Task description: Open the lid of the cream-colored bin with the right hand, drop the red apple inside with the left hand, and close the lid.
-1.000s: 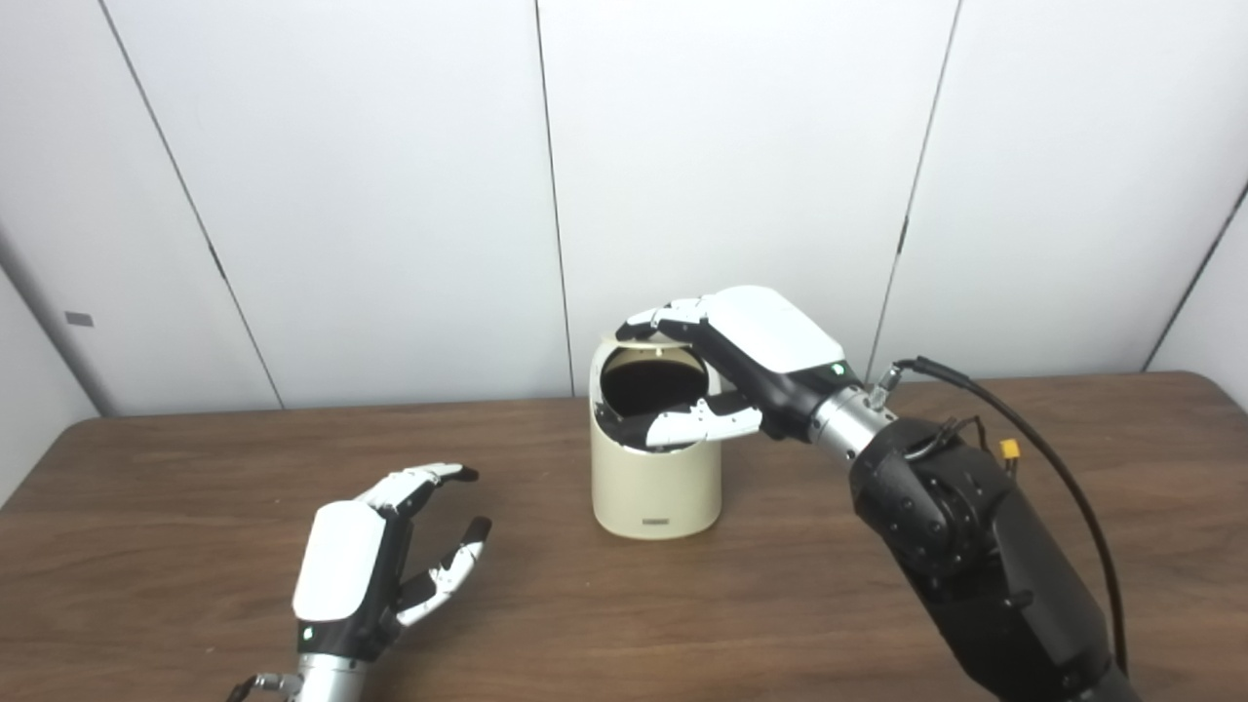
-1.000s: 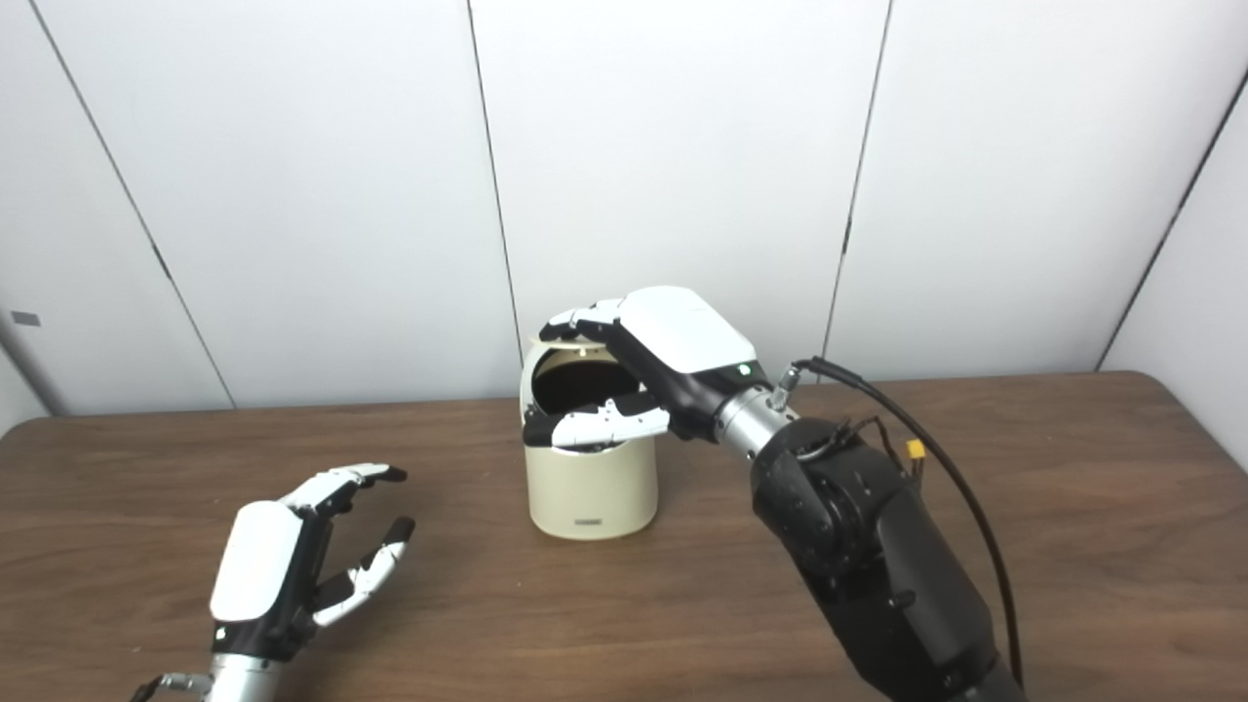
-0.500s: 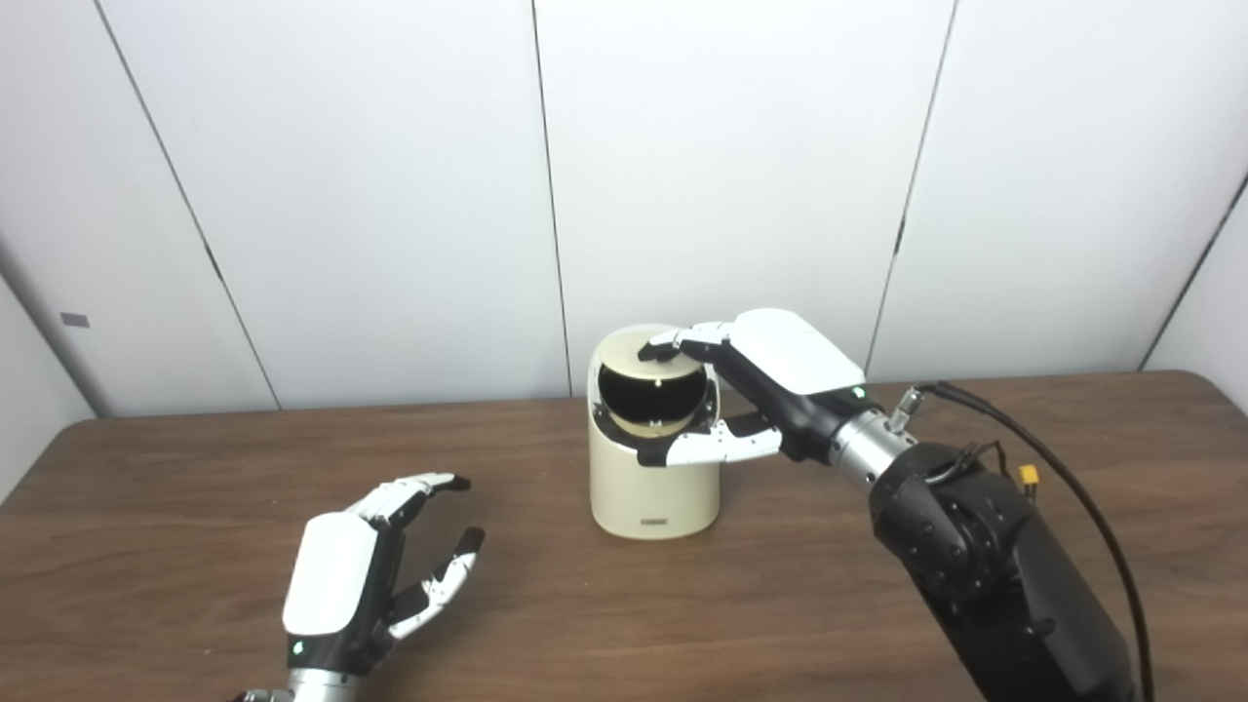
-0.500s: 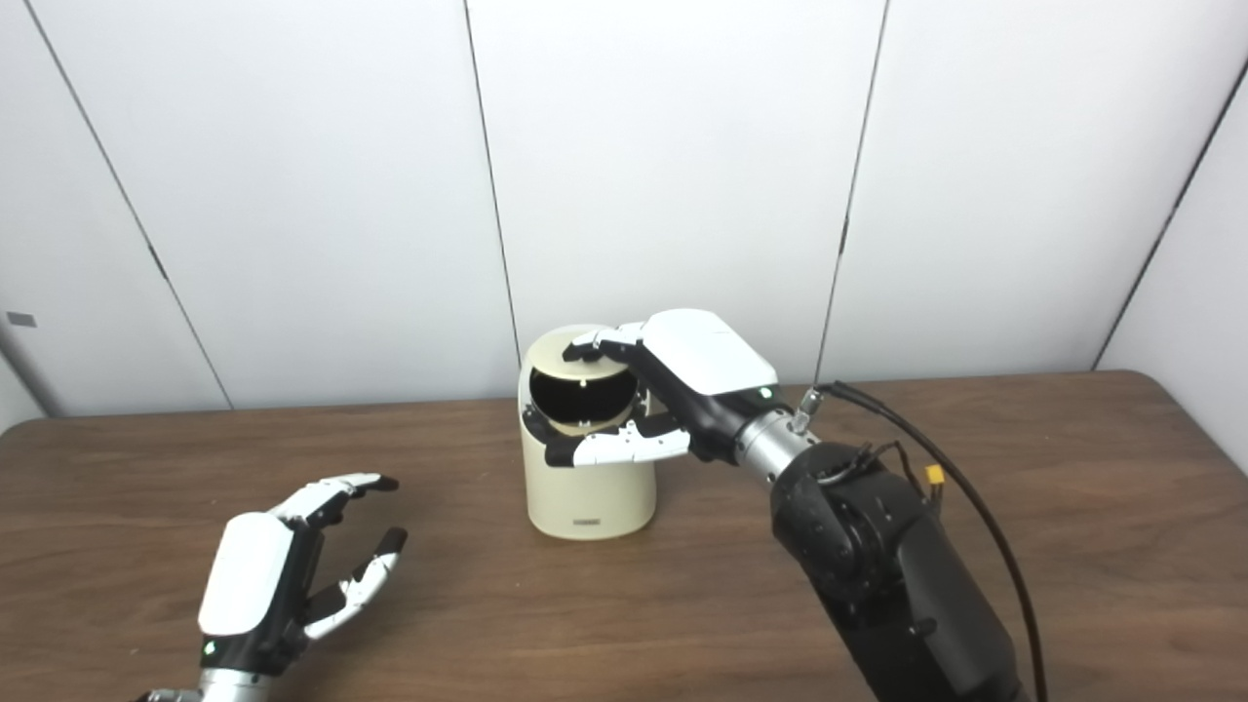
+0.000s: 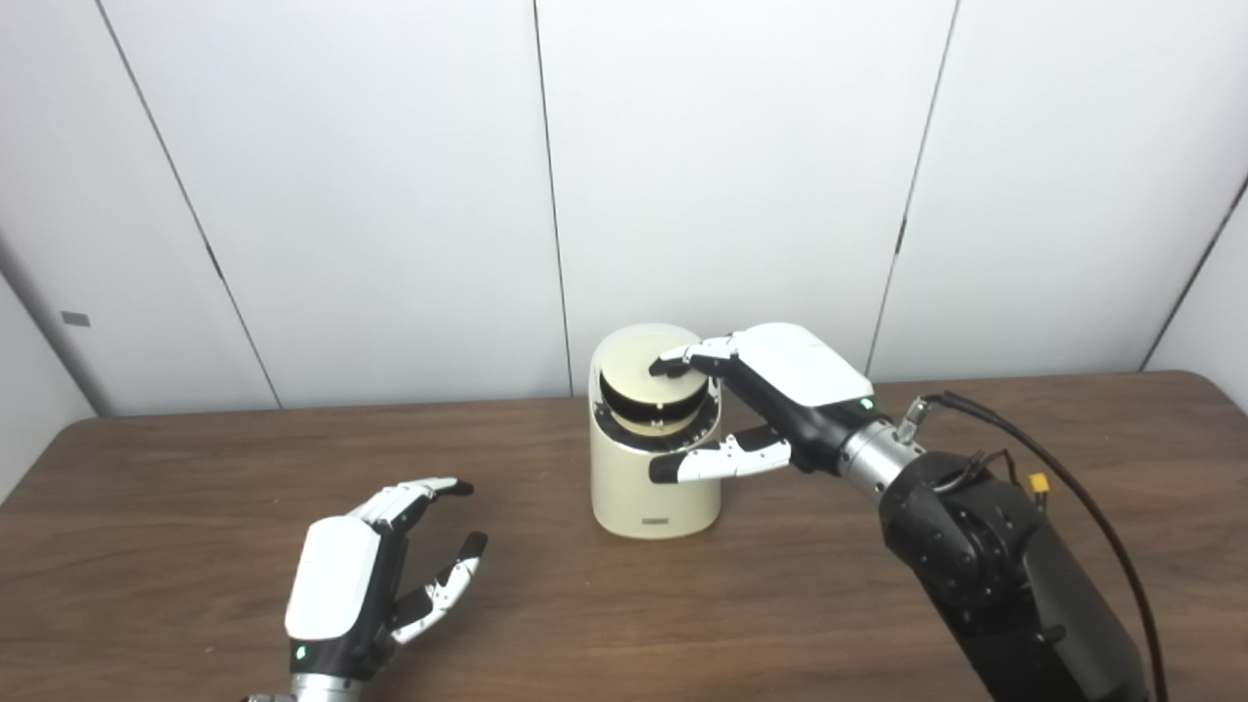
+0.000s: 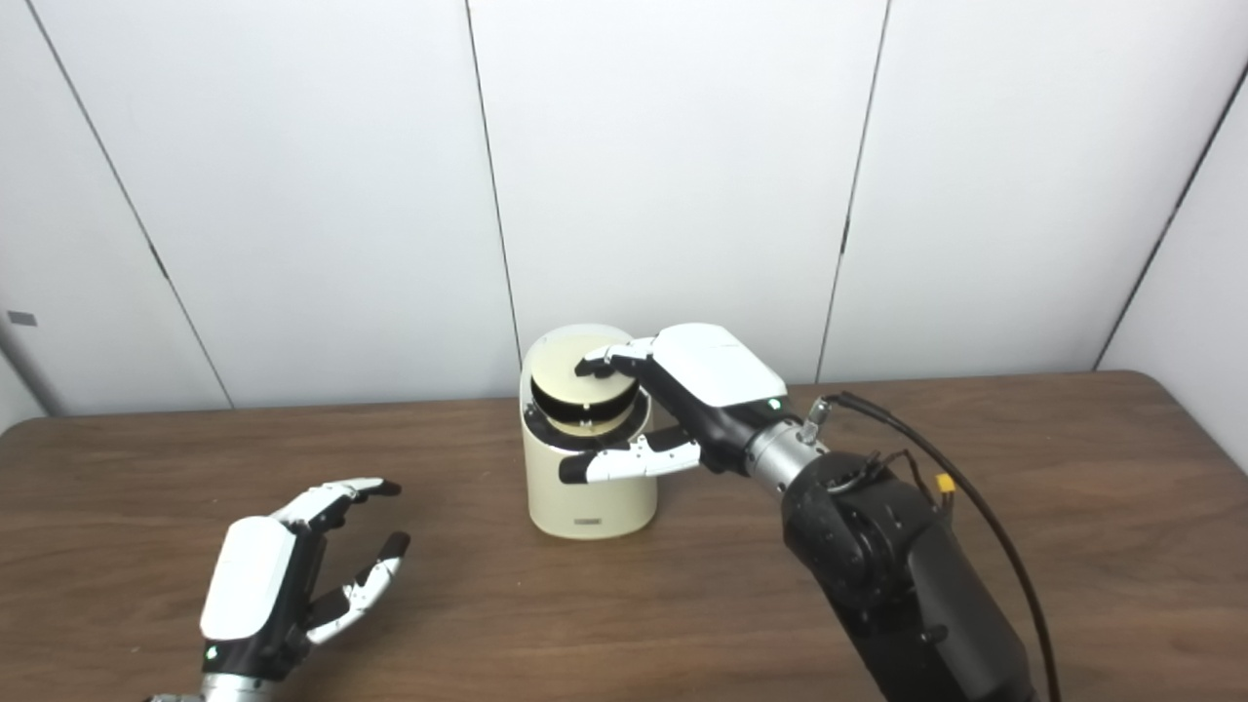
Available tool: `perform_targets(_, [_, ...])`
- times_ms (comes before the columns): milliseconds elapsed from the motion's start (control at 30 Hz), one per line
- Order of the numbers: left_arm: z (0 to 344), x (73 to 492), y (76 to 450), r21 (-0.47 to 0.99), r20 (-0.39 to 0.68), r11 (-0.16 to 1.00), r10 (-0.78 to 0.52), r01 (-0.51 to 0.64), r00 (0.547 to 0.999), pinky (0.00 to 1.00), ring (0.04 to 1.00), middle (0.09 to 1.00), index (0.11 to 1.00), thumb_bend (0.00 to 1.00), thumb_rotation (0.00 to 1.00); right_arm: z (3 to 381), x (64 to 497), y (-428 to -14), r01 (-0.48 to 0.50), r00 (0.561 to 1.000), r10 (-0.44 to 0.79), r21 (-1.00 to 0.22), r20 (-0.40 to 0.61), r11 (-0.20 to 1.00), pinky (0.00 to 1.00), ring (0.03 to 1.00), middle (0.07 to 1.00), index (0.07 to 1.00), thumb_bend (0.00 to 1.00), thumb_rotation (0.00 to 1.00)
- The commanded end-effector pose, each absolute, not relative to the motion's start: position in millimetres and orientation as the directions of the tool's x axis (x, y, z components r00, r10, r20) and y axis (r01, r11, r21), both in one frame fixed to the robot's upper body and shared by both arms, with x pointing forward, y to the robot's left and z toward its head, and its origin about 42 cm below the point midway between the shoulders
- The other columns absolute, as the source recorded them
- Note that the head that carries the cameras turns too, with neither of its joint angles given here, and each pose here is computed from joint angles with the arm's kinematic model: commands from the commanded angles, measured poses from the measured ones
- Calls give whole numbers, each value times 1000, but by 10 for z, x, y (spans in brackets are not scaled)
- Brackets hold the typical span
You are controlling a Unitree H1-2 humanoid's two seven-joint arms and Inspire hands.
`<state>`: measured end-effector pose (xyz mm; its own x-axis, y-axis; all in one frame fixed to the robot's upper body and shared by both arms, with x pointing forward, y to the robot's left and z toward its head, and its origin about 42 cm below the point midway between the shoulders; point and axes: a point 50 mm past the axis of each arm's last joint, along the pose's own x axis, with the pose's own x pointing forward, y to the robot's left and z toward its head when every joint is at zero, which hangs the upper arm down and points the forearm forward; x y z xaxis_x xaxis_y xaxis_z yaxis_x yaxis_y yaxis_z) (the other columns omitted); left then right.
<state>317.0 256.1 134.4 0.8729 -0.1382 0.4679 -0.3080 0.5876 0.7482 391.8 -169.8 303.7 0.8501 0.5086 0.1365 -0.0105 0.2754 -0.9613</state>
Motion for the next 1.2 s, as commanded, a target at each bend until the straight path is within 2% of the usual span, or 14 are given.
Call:
perform_targets(0, [1367,3158,2507,741,479,593,-140,-314,866,582,704,726,711,358,556,3160,3982,-1756,27,851,502,-968,154,250,885,853,789,792,811,919])
perform_targets(133, [1376,3152,2489,741,483,592,-143,-316,864,585,707,729,713,354,570,3085,4007,-1758,20,855,502,-977,126,212,905,859,799,796,818,896])
perform_targets(300, [1393,3153,2472,739,486,594,-143,-317,862,580,704,727,709,353,576,3044,3999,-1732,58,853,506,-986,130,154,900,851,807,789,823,873])
perform_targets(400, [1394,3165,2464,736,491,596,-144,-321,859,572,698,723,705,352,561,3025,3981,-1708,139,850,508,-989,140,42,899,858,820,794,820,891])
perform_targets(467, [1399,3168,2458,735,493,597,-144,-322,858,567,696,720,703,351,554,2981,3962,-1701,190,851,504,-981,149,-30,922,860,823,789,807,850])
perform_targets(600, [1420,3171,2445,736,497,593,-149,-325,855,558,690,714,699,344,547,2888,3941,-1715,219,868,475,-970,143,-110,994,904,858,819,779,817])
perform_targets(667, [1423,3172,2441,737,499,592,-148,-327,854,552,687,712,697,339,527,2855,3930,-1723,224,872,468,-967,142,-124,998,907,866,826,766,812])
perform_targets(833, [1414,3178,2440,739,497,590,-148,-327,855,557,690,714,699,342,553,2825,3906,-1721,254,870,467,-956,160,-147,1000,938,900,823,737,779])
perform_targets(967, [1418,3178,2437,735,496,596,-146,-324,856,557,692,714,697,345,542,2801,3885,-1720,318,851,482,-935,210,-154,975,945,902,772,732,726])
perform_targets(1167, [1412,3181,2453,736,498,593,-147,-327,855,560,692,716,700,345,547,2763,3869,-1724,347,834,498,-927,237,-140,966,951,903,713,716,716])
